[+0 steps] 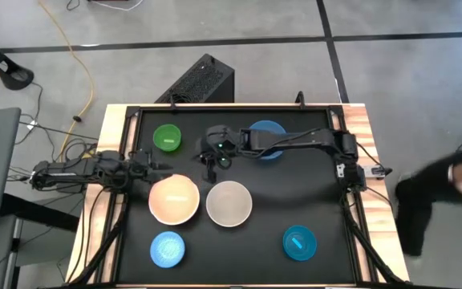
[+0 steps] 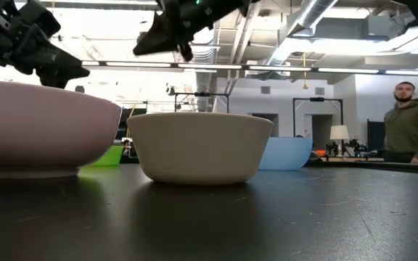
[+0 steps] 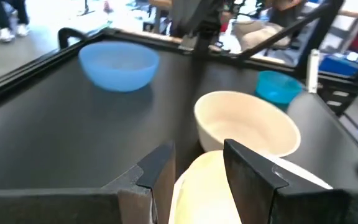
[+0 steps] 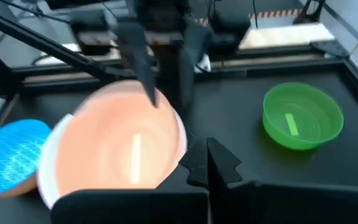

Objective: Nest bowls inside each other
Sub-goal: Stack the orange bowl on top of the white bowl

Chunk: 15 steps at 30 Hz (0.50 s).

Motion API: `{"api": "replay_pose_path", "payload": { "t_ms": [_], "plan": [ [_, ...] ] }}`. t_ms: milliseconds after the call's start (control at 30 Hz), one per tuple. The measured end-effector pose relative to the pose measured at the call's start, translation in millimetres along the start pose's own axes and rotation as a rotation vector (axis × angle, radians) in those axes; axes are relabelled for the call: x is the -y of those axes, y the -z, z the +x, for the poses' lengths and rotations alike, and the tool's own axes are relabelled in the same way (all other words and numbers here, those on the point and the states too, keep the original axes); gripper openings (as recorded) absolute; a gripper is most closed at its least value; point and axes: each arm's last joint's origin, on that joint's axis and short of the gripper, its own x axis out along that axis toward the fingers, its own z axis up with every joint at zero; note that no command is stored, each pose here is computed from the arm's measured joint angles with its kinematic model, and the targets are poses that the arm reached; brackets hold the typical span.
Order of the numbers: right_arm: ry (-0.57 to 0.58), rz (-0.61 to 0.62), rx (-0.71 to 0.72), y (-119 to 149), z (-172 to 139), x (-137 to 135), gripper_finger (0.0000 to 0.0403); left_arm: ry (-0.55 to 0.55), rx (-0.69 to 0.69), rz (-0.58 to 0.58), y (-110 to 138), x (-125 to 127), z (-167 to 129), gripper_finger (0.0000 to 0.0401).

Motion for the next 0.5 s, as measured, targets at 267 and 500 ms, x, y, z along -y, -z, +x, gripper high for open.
{"api": "replay_pose_path", "payload": {
  "t_ms": [267,500],
  "plan": [
    [0.027,0.0,-0.015,-6,-15,2,0.0006,-0.013,-0.068,-0.037,10,-2,1,0.0125],
    [0.035,0.012,-0.03,-5,-16,5,0.0006,-0.018,-0.091,-0.034,15,-3,3,0.0125]
  ]
}}
